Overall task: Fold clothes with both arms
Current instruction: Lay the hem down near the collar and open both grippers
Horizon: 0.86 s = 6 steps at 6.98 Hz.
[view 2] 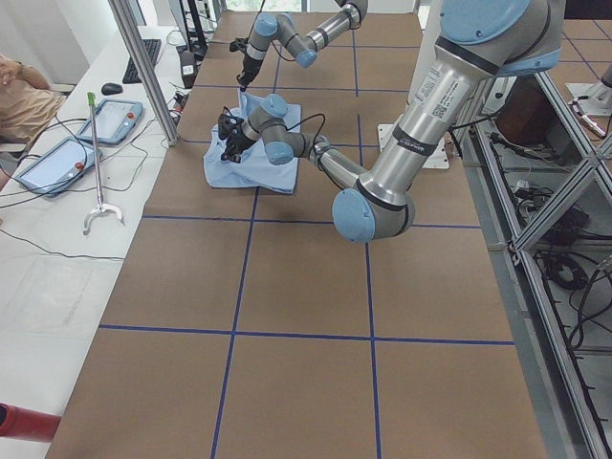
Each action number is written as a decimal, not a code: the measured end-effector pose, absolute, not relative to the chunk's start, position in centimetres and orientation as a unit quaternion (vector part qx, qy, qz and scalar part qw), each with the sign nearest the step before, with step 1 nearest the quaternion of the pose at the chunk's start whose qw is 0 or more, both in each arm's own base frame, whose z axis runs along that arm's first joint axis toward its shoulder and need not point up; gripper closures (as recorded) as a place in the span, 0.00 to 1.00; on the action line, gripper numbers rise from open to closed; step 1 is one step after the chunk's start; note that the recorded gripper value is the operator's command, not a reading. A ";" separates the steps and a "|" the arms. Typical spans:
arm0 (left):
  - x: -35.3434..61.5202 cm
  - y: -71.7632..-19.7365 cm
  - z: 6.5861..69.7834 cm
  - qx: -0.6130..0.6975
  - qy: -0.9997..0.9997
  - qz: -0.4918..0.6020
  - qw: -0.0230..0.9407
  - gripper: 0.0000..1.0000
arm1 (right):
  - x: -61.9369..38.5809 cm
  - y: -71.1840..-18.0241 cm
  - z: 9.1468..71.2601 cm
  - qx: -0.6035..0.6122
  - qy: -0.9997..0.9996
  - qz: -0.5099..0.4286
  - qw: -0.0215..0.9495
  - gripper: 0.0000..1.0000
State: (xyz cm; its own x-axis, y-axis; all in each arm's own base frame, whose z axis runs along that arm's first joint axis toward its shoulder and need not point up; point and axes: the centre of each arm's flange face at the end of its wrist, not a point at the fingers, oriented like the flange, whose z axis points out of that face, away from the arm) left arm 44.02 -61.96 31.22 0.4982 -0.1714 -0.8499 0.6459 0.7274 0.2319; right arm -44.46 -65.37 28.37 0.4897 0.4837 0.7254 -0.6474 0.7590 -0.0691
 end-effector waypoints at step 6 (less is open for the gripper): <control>45.0 -64.2 35.9 0.278 0.435 -0.252 0.819 0.62 | -46.3 -67.2 29.5 0.123 -0.406 0.323 0.846 0.23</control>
State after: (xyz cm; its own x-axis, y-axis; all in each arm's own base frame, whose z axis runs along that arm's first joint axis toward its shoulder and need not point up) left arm 45.00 -64.18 35.88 0.4955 -0.1711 -0.8516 0.6537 0.7190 0.2359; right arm -46.32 -67.22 29.48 0.4616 0.4471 0.7662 -0.6464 0.7610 -0.0547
